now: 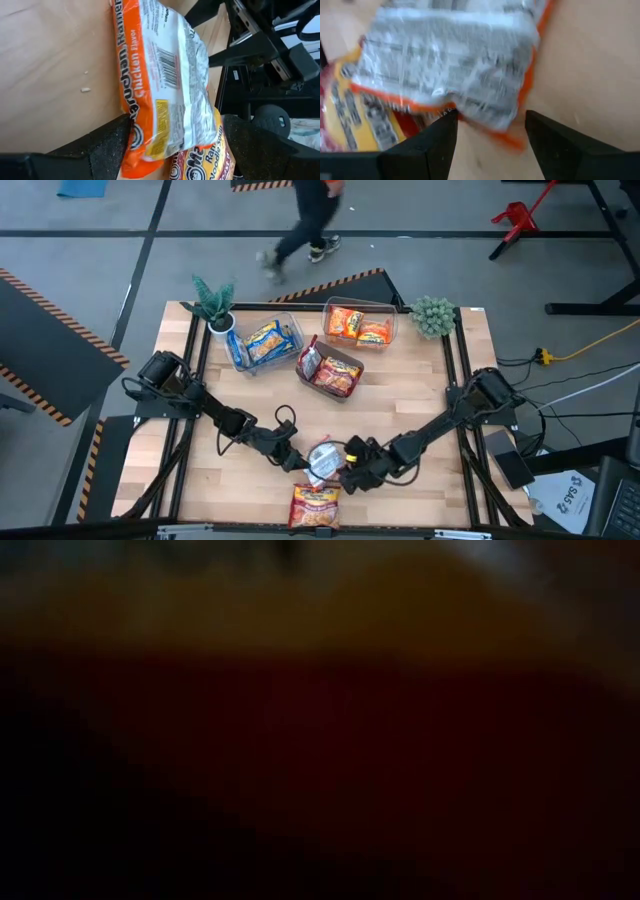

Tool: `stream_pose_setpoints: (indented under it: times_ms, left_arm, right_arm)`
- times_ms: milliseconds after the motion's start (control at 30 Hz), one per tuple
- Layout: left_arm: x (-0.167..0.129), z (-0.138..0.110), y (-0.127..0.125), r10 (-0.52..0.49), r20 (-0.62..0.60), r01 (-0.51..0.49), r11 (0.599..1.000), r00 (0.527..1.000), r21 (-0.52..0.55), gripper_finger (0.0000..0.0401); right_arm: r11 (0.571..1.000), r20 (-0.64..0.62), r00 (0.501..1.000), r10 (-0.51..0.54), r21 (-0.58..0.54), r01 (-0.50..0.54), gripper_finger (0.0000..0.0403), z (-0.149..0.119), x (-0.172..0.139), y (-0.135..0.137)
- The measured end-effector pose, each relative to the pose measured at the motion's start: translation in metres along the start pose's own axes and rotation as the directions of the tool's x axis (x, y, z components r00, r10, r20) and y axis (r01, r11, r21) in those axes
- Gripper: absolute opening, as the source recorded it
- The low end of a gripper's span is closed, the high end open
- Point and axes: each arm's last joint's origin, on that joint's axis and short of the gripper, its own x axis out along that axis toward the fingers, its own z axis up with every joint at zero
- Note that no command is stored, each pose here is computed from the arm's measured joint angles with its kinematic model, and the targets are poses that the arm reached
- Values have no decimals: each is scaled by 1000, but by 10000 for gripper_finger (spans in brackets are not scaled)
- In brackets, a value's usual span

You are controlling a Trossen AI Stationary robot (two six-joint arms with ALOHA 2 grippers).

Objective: Sort Maruchan noodles
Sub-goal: Stack the orange noodle pack on top of the orange noodle pack

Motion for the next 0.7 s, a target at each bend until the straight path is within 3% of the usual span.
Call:
stream_pose_setpoints:
  times_ms: [233,433,700]
  left_arm:
    - [0,0,0,1,5,-1,1000,1000,4,314]
    - [0,0,0,0,3,0,1000,1000,-1,309]
    - [0,0,0,-7,1,7,1000,1000,-1,228]
  right_arm:
    - [999,41,998,50,-15,-49,238,26,13,-4]
    - [998,44,998,45,-36,-43,238,29,15,-6]
    - [994,61,995,85,-73,-80,238,32,16,-3]
